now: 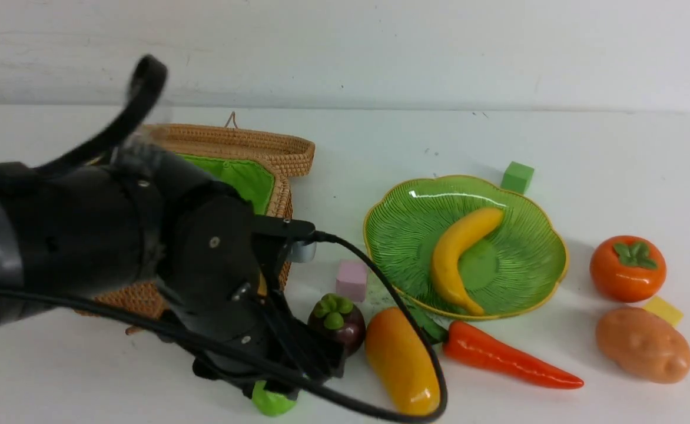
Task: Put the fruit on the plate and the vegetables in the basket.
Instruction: Take a chayote with your left arm and place it on the basket on the left.
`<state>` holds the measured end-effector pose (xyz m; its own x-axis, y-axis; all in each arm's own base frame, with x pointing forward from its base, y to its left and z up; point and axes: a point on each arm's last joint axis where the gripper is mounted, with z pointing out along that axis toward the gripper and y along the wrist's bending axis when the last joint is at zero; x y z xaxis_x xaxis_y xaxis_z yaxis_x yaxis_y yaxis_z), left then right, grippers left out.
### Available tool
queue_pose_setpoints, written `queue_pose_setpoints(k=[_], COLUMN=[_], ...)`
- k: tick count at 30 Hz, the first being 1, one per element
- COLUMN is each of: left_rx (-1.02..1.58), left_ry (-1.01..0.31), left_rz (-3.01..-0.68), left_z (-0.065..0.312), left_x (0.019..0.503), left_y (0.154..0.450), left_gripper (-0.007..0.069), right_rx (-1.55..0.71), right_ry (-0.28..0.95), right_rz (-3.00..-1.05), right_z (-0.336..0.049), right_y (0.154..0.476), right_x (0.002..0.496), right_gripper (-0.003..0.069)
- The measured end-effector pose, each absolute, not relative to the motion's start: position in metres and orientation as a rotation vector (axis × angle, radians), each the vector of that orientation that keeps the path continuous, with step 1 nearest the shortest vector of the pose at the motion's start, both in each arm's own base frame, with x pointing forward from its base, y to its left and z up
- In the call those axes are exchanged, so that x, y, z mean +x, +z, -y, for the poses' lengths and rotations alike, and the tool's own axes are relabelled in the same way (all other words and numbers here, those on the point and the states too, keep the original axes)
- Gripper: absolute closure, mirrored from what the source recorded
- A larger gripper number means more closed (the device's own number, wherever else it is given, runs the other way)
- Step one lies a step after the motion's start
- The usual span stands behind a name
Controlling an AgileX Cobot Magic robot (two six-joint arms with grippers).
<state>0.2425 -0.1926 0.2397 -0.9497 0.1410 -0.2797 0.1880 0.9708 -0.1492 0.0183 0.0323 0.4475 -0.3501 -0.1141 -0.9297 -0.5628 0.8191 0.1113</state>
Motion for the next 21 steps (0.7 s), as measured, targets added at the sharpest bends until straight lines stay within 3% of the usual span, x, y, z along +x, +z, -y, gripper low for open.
queue_pose_setpoints(k=[4, 7, 21], left_rx=[0.080, 0.031, 0.024], left_ry=[-0.191, -0.119, -0.029], left_rz=[-2.828, -2.803, -2.836], left_z=[0.195, 0.195, 0.203], left_x=[0.256, 0.265, 0.279], left_y=[0.225, 0.214, 0.169], left_gripper=[0.0031, -0.0009, 0.0078], right_rx=[-0.516, -0.518, -0.529], right_ry=[0.502, 0.502, 0.513], right_rz=[-1.895, -1.898, -1.909], right_z=[-0.032, -0.032, -0.033], right_y=[0.447, 0.447, 0.446], right_x=[0.018, 0.018, 0.017], right_gripper=[0.0573, 0.0573, 0.0564])
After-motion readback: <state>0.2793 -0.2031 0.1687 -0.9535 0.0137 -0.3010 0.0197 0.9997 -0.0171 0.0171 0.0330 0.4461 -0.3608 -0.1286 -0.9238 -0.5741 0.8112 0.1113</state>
